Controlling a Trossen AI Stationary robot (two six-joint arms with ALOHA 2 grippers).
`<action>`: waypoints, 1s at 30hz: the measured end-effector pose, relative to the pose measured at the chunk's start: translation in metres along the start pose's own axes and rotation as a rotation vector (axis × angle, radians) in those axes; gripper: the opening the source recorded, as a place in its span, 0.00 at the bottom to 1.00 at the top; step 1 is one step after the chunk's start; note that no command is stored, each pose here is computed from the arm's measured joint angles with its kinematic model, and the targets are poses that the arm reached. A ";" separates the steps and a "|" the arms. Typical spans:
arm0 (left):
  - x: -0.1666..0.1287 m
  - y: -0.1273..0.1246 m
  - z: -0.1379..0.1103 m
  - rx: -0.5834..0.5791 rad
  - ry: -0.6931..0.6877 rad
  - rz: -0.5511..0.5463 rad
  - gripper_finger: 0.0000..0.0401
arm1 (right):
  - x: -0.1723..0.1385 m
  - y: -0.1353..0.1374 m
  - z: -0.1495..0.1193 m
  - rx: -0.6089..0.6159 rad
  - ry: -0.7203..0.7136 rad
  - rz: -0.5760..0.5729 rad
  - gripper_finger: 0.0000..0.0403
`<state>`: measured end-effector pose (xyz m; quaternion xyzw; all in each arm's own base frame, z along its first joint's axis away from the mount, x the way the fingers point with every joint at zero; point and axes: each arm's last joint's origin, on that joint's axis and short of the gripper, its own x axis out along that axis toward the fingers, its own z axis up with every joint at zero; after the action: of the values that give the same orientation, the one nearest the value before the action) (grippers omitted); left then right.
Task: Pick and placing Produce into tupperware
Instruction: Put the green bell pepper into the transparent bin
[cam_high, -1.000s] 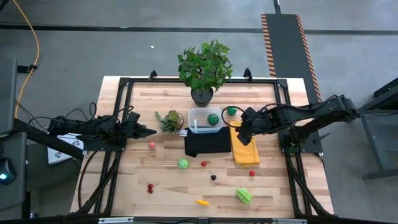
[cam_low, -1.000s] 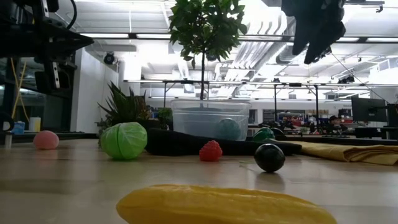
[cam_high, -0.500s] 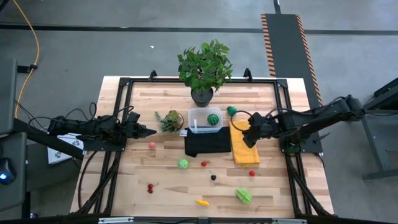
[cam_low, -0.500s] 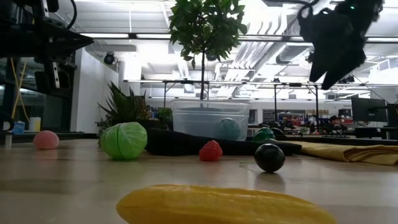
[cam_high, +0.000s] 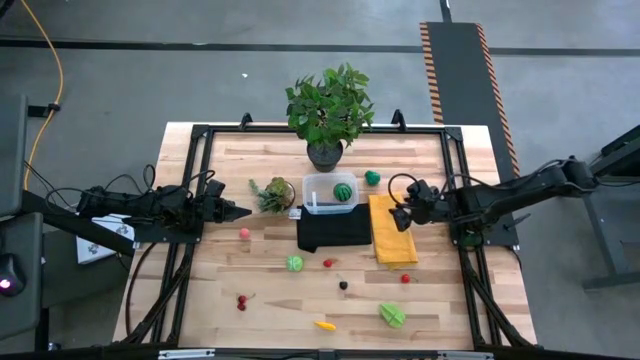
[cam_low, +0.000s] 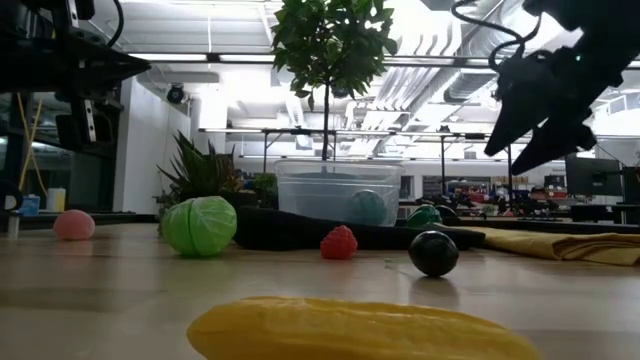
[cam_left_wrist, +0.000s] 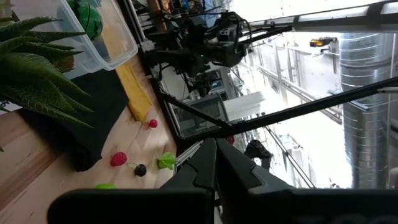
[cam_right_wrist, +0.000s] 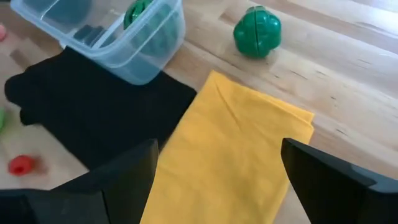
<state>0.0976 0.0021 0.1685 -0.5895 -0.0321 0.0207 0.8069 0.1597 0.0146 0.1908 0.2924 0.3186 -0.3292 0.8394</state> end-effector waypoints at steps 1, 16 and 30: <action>0.000 0.000 0.000 0.000 0.000 0.000 0.00 | 0.003 -0.002 -0.001 -0.005 -0.009 -0.003 0.82; 0.000 0.000 0.000 0.000 0.001 0.000 0.00 | 0.026 -0.018 0.001 -0.113 -0.182 -0.046 0.82; 0.000 0.000 0.000 0.000 0.007 -0.002 0.00 | 0.048 -0.021 0.013 -0.171 -0.197 -0.102 0.82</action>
<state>0.0976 0.0018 0.1685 -0.5895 -0.0297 0.0178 0.8070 0.1769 -0.0250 0.1586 0.1692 0.2762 -0.3703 0.8706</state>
